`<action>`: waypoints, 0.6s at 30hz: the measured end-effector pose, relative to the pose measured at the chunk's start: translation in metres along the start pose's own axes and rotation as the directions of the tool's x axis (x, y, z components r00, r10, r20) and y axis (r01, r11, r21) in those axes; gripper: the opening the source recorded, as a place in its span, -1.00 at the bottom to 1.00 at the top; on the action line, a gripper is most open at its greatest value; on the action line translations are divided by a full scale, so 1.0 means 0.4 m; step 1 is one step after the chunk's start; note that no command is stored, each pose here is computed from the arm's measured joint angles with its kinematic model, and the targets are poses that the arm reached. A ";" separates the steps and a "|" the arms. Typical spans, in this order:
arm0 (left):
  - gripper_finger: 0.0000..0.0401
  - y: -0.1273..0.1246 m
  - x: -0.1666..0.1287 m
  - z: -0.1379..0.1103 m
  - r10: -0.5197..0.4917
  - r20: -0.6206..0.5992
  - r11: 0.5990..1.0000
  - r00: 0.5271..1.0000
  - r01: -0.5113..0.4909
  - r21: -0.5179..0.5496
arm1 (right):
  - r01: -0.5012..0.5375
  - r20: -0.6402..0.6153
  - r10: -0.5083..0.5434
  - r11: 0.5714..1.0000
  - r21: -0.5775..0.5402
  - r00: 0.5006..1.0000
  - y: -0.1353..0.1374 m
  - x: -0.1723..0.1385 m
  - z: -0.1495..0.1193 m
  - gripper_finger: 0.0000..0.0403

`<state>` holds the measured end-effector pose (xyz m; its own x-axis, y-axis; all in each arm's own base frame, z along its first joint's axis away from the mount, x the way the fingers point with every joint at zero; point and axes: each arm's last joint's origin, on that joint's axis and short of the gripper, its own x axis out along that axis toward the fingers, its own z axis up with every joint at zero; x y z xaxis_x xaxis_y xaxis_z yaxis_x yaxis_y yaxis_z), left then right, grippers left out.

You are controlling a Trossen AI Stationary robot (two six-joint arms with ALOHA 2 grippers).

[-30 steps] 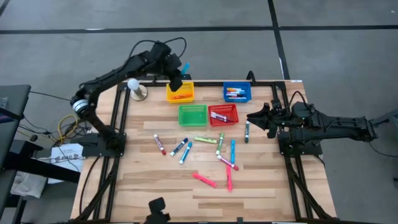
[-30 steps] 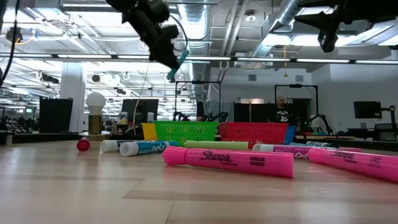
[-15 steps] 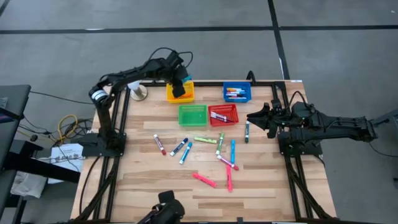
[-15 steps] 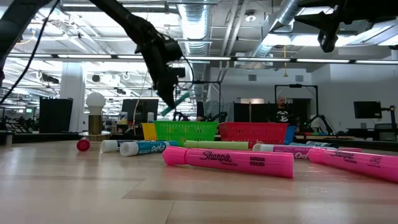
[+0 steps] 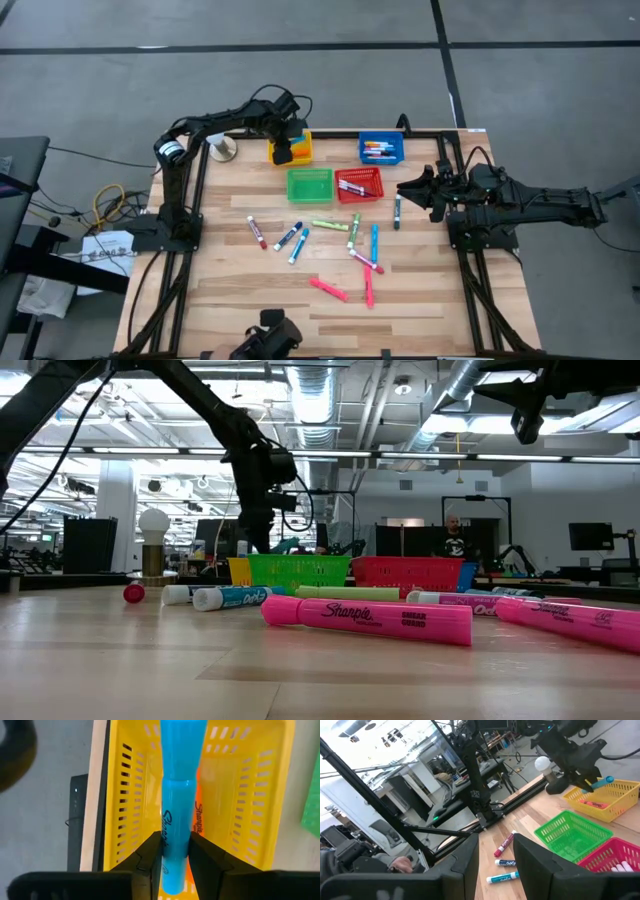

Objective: Pick & Place Markers
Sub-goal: Put the blue sharpie into the yellow bin

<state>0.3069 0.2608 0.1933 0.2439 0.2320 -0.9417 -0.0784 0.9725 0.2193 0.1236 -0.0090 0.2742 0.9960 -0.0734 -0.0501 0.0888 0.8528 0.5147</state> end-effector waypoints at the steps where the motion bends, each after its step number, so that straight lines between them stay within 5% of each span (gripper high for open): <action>1: -0.58 0.000 0.000 0.000 0.000 0.000 1.000 1.000 0.000 0.002 | 0.000 0.000 0.000 1.000 0.000 1.000 0.000 0.000 0.000 -0.45; 18: -0.58 0.003 0.049 -0.009 0.006 -0.061 0.999 0.998 -0.003 0.052 | 0.000 0.000 0.000 1.000 -0.001 1.000 0.000 0.000 0.000 -0.45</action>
<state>0.3081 0.2663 0.1743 0.1843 0.2365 -0.9540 -0.0293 0.9715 0.2352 0.1236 -0.0090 0.2742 0.9961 -0.0731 -0.0498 0.0883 0.8532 0.5141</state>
